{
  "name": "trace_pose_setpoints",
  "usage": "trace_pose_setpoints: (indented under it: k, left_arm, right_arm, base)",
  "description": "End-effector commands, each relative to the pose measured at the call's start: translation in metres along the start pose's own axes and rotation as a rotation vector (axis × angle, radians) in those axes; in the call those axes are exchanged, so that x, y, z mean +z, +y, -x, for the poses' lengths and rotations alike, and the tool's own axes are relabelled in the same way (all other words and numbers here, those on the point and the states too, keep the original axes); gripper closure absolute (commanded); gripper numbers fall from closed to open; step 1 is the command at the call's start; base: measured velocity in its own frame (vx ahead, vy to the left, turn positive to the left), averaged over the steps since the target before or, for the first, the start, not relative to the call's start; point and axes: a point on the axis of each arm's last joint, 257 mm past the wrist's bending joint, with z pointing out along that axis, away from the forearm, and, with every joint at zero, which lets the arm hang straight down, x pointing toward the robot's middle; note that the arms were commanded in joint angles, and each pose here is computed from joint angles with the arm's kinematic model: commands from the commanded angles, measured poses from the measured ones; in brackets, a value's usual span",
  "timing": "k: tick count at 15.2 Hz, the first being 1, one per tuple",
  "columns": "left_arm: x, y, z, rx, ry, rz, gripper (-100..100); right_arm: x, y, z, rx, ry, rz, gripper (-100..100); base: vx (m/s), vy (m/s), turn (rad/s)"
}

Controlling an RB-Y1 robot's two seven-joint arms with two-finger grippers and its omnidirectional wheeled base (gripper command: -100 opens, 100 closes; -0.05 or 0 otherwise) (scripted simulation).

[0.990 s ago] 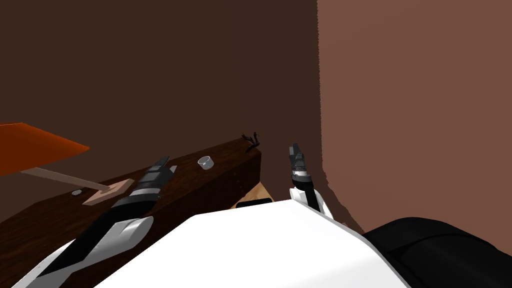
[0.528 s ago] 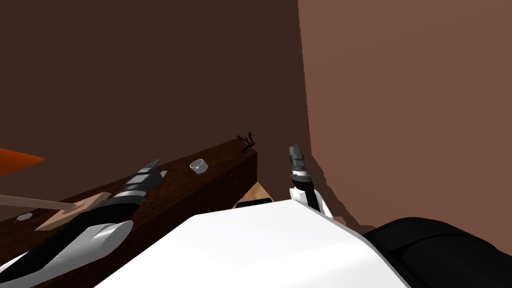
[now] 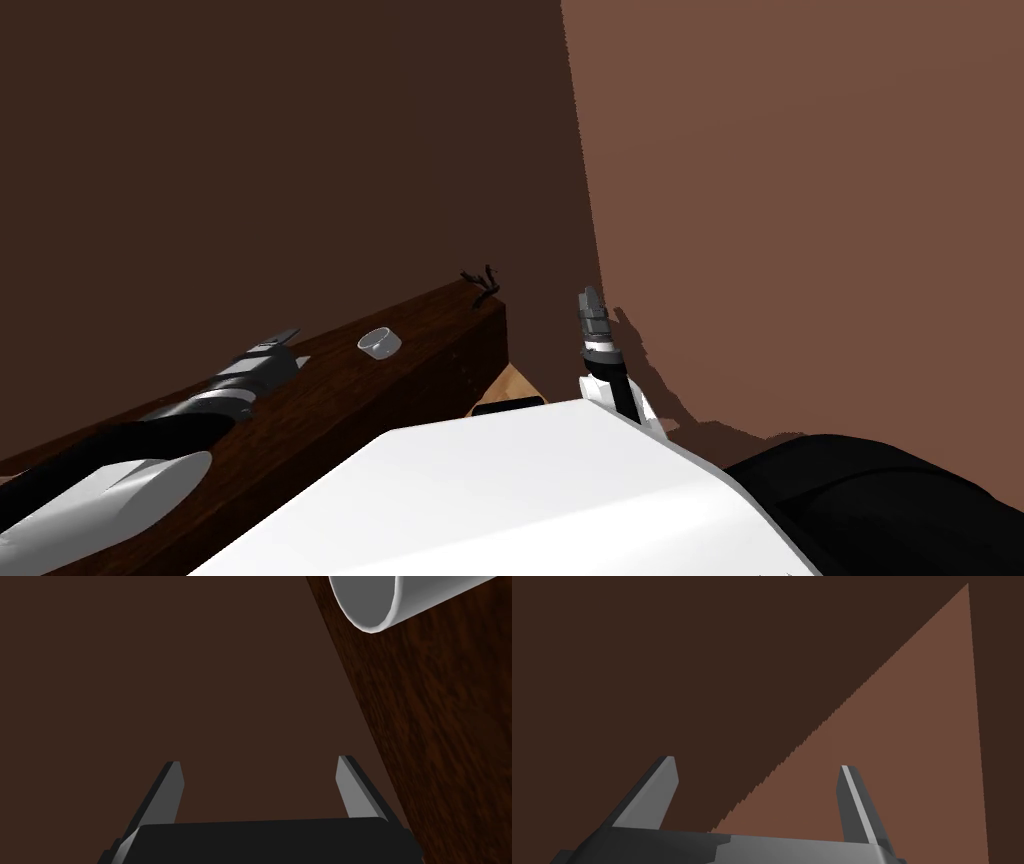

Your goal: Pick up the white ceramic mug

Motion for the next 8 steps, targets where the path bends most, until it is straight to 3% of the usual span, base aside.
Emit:
trace_pose_setpoints:
  k: [1, 2, 3, 5, 6, 8]
  left_arm:
    - [0.000, 0.014, 0.012, -0.018, -0.005, 0.064, -100]
    - [0.000, 0.015, 0.012, -0.018, -0.005, 0.068, -100]
    - [0.000, 0.022, 0.031, -0.017, -0.020, 0.115, -100]
    - [-0.001, 0.028, 0.029, -0.034, -0.014, 0.142, -100]
    - [-0.002, 0.032, 0.046, -0.038, -0.027, 0.180, -100]
    - [-0.003, 0.041, 0.044, -0.053, -0.021, 0.215, -100]
  right_arm:
    - [0.000, 0.000, 0.000, 0.000, 0.000, 0.000, 0]
    - [0.000, 0.000, 0.000, 0.000, 0.000, 0.000, 0]
    - [0.000, 0.000, 0.000, 0.000, 0.000, 0.000, 0]
    - [0.000, 0.000, 0.000, 0.000, 0.000, 0.000, 0]
    - [0.000, 0.000, 0.000, 0.000, 0.000, 0.000, 0]
    - [0.000, 0.000, 0.000, 0.000, 0.000, 0.000, 0]
  base:
    - [-0.001, 0.004, -0.253]
    - [-0.001, 0.007, -0.119]
    - [0.001, -0.001, -0.293]
    - [0.000, 0.006, -0.178]
    - [0.004, 0.000, -0.237]
    - [0.003, 0.006, -0.180]
